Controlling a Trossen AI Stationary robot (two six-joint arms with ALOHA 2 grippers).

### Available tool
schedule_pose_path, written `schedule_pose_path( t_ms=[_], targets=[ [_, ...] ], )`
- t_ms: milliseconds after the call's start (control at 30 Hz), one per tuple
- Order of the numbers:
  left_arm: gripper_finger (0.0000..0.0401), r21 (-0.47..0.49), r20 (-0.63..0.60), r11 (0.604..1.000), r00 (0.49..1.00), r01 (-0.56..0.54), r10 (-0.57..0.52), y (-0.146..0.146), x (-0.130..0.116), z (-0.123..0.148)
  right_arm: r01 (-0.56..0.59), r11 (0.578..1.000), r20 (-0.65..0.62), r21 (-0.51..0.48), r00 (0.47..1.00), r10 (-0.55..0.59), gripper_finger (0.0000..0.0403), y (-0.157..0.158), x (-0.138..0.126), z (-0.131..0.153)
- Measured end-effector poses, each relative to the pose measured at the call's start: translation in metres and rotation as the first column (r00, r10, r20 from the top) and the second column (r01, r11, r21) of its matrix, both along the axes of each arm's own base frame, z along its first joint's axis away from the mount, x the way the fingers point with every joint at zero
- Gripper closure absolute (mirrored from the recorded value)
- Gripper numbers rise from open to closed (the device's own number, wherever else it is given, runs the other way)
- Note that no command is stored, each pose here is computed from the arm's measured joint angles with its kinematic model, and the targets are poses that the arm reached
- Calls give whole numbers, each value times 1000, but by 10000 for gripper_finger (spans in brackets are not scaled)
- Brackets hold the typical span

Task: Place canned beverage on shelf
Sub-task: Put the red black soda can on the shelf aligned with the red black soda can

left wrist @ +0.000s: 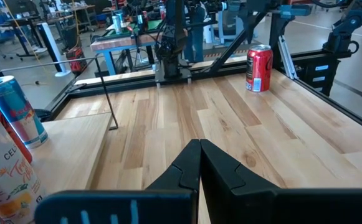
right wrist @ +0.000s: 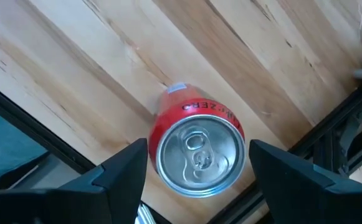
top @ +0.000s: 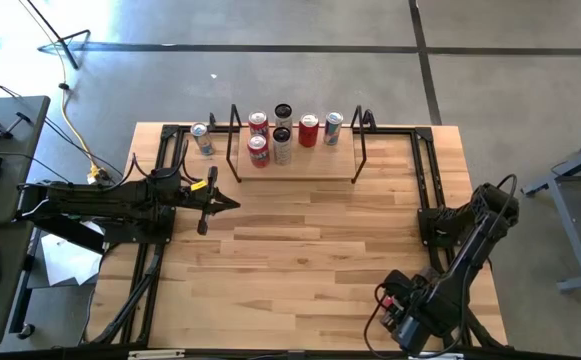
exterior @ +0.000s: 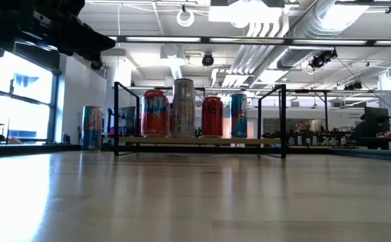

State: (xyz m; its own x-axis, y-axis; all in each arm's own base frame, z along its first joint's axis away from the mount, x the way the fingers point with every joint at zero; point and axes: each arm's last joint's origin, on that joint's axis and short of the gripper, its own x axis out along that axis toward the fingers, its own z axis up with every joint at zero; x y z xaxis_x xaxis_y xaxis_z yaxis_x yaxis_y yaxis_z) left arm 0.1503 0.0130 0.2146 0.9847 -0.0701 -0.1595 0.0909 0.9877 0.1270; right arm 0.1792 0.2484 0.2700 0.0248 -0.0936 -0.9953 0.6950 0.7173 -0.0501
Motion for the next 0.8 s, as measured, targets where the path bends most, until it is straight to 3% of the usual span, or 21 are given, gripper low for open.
schedule_pose_path(
  t_ms=[800],
  targets=[
    [401, -3, -6, 1000, 1000, 7, -7, 0, 0, -1, -73, 997, -58, -26, 996, 72, 137, 5, 4, -13]
  ],
)
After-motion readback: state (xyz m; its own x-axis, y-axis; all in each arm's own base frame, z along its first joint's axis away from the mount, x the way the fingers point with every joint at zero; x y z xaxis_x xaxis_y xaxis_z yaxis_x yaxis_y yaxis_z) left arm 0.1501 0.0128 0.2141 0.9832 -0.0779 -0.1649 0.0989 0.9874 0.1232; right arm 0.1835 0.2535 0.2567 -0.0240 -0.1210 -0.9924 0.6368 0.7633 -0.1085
